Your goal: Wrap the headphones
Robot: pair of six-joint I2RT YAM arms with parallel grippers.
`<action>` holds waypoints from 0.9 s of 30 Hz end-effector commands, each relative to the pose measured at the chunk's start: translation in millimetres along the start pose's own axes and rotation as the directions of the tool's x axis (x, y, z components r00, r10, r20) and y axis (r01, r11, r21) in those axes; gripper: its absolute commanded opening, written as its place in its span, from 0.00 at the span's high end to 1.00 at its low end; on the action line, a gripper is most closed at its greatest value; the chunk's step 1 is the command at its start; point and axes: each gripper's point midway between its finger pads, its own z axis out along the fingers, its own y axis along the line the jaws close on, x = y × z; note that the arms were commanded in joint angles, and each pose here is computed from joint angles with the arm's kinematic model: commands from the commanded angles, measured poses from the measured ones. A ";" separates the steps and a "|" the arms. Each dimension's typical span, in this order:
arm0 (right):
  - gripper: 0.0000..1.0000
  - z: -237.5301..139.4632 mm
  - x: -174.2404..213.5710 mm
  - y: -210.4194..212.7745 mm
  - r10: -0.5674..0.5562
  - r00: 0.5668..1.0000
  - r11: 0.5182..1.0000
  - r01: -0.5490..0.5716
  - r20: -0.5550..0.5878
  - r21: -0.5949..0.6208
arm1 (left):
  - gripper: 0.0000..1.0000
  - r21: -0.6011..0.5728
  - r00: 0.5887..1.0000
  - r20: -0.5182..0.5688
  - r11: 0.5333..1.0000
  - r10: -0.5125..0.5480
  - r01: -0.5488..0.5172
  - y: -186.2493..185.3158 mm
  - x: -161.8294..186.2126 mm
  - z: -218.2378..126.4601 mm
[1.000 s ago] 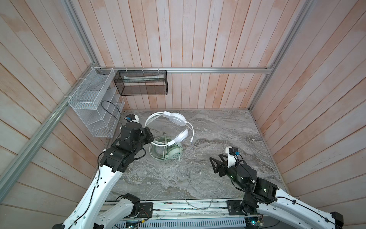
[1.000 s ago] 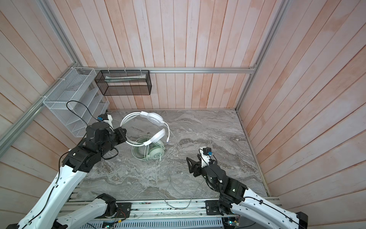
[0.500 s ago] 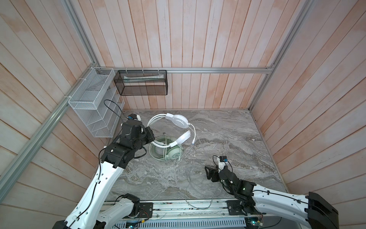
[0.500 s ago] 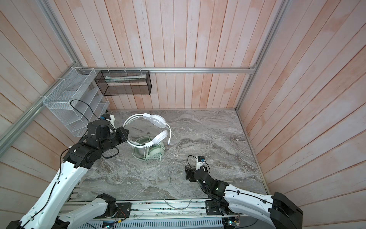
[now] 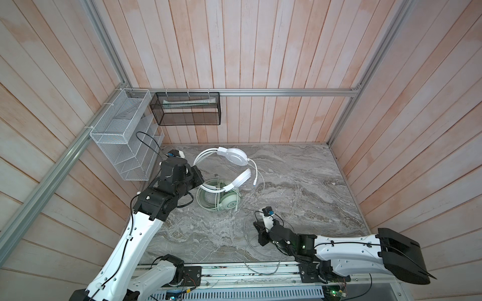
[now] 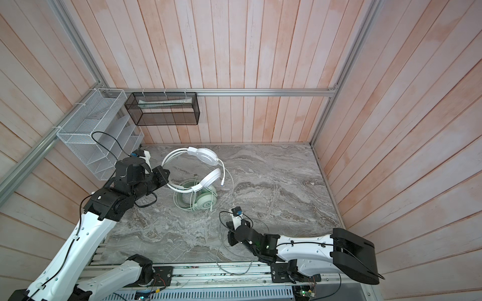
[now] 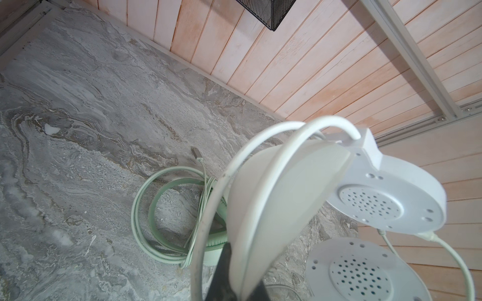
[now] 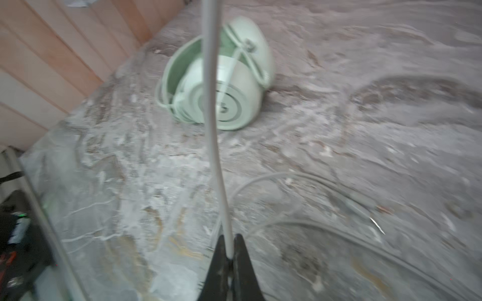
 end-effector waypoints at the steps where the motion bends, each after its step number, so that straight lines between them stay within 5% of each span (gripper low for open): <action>1: 1.00 8.2 3.9 38.2 -0.162 0.985 0.986 0.159 -0.059 -0.043 | 1.00 0.032 0.998 0.047 0.999 -0.037 0.035 -7.0 -10.9 9.4; 5: 1.00 13.2 2.6 87.1 -0.286 0.955 0.952 0.273 -0.083 -0.141 | 1.00 0.006 0.999 0.025 0.999 -0.034 0.034 -0.3 -3.2 18.9; 16: 1.00 34.7 19.0 117.4 -0.381 0.915 0.902 0.336 -0.133 -0.271 | 1.00 0.041 0.999 -0.016 0.999 -0.031 0.032 1.6 14.1 23.2; 21: 1.00 30.7 -29.3 148.2 -0.470 0.878 0.853 0.426 -0.092 -0.301 | 1.00 0.019 0.999 -0.044 0.999 0.028 -0.027 12.9 29.2 30.7; 27: 1.00 -25.0 -99.3 166.3 -0.562 0.823 0.775 0.493 -0.076 -0.395 | 1.00 -0.090 0.982 0.019 0.979 0.188 -0.185 40.3 31.7 26.7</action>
